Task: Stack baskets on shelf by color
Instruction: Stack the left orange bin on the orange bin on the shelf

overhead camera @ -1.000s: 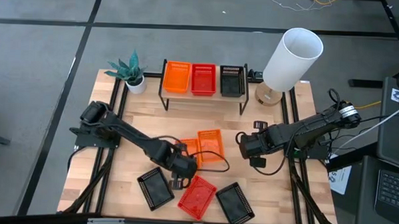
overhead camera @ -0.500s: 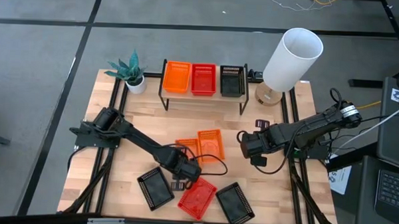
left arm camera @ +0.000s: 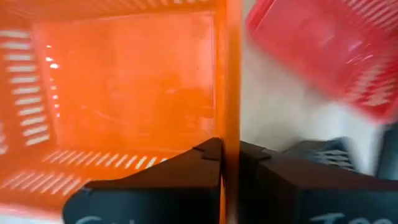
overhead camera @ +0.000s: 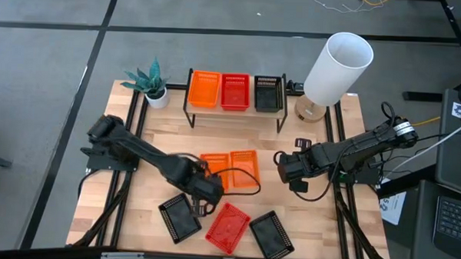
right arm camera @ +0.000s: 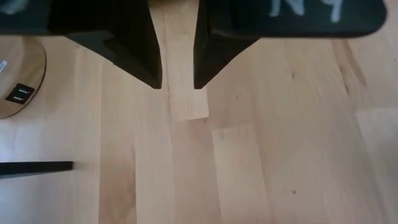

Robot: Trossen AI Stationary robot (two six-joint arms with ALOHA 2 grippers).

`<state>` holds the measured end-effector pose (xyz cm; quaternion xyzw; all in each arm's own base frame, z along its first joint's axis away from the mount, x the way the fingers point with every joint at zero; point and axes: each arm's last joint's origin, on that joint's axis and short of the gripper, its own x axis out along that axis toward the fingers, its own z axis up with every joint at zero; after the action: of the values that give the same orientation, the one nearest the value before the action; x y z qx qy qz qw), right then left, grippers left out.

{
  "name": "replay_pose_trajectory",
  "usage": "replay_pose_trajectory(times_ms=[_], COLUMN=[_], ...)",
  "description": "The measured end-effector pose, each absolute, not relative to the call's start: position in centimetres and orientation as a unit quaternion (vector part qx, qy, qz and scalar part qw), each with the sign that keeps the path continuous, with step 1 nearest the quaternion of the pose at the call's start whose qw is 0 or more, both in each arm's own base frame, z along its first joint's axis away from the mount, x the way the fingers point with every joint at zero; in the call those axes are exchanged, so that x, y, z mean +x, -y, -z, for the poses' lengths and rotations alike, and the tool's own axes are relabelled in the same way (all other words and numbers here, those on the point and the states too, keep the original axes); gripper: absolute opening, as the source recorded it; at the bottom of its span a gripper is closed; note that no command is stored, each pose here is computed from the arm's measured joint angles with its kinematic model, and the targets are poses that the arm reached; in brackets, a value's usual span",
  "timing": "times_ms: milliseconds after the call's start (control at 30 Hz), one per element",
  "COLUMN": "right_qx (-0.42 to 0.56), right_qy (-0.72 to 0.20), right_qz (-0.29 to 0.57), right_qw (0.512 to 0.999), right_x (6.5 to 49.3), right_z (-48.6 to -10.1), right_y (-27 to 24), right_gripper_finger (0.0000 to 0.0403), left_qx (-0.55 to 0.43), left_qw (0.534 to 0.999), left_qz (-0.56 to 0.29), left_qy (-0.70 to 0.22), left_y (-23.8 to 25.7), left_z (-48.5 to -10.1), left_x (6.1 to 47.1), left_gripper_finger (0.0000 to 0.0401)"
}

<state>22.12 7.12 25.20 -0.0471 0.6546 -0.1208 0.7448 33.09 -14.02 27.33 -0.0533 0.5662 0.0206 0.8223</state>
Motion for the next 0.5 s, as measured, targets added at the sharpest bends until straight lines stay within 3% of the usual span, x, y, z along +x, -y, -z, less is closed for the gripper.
replay_pose_trajectory(times_ms=[267, 500], right_qx=[-0.027, -0.026], right_qy=[-0.649, -0.645], right_qz=[0.136, 0.134], right_qw=[0.748, 0.752], right_x=[22.2, 22.3], right_z=[-25.2, -25.2], right_y=[-7.2, -7.2], right_gripper_finger=[0.0091, 0.0091], left_qx=[0.005, 0.071], left_qw=[0.895, 0.887], left_qz=[-0.077, -0.151], left_qy=[-0.439, -0.432], left_y=[11.2, 4.0], left_z=[-38.6, -42.4], left_x=[28.9, 25.8], left_gripper_finger=[0.0, 0.0])
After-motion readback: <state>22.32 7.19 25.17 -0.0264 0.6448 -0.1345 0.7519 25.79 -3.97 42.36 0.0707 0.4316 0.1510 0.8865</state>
